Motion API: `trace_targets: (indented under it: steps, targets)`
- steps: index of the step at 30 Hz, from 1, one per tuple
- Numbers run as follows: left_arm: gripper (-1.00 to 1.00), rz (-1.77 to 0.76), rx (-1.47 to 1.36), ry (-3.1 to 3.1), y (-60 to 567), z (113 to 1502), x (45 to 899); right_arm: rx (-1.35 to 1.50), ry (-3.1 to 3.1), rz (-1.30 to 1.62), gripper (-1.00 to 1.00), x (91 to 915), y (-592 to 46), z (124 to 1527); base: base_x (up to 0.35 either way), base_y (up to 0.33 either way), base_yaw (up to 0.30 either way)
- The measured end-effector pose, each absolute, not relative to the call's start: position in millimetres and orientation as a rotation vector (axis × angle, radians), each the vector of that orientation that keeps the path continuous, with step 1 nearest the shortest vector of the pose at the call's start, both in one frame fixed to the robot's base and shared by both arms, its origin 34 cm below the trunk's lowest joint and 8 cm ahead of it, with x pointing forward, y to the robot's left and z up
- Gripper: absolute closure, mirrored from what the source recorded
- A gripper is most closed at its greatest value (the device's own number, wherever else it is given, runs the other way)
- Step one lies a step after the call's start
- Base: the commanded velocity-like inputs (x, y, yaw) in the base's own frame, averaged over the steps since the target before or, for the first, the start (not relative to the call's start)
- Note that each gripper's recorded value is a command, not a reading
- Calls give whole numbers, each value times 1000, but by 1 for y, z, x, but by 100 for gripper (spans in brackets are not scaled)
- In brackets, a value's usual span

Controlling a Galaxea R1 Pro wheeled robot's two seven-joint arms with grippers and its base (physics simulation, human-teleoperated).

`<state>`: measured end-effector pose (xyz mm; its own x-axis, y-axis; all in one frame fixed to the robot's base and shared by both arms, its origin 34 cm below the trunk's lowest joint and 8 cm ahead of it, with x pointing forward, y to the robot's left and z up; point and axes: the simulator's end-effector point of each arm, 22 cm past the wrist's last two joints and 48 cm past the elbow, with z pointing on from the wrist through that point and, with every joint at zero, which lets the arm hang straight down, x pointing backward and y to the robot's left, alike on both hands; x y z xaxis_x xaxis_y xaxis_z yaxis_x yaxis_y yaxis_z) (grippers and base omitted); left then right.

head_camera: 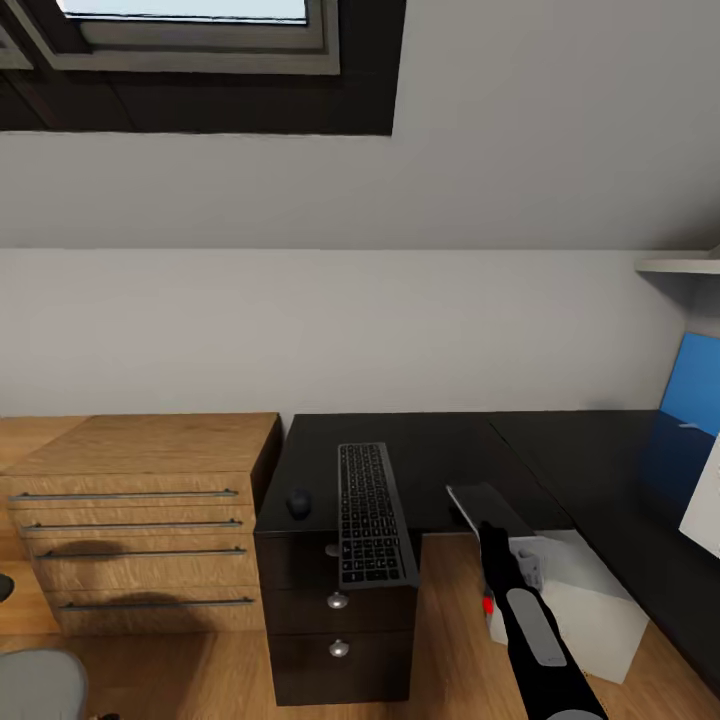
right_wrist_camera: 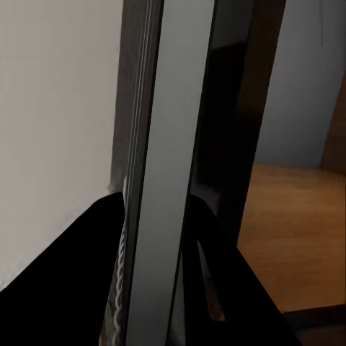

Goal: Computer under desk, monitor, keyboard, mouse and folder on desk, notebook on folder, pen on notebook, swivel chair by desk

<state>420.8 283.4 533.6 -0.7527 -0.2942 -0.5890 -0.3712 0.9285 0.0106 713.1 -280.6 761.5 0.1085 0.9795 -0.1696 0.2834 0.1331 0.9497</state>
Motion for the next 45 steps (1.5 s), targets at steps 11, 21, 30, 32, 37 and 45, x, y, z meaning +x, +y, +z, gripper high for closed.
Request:
trace_targets:
  steps: [11,21,30,32,37,45]
  targets:
    - [-100,181,-442,2469,283,535,422,1332,1406,859,100,713,-270,758,0,-179,3]
    - [-100,179,-434,2466,281,537,424,1302,1430,867,100,715,-259,760,0,-17,0]
    - [-100,174,-436,2461,280,525,424,1295,1441,876,100,714,-252,747,0,0,0]
    - [-100,174,-436,2461,280,522,424,1294,1442,876,100,714,-252,743,0,0,0]
    - [-100,174,-436,2461,280,512,423,1289,1442,878,100,713,-250,735,0,0,0]
    - [-100,176,-436,2463,281,501,421,1278,1429,885,100,714,-251,732,0,0,0]
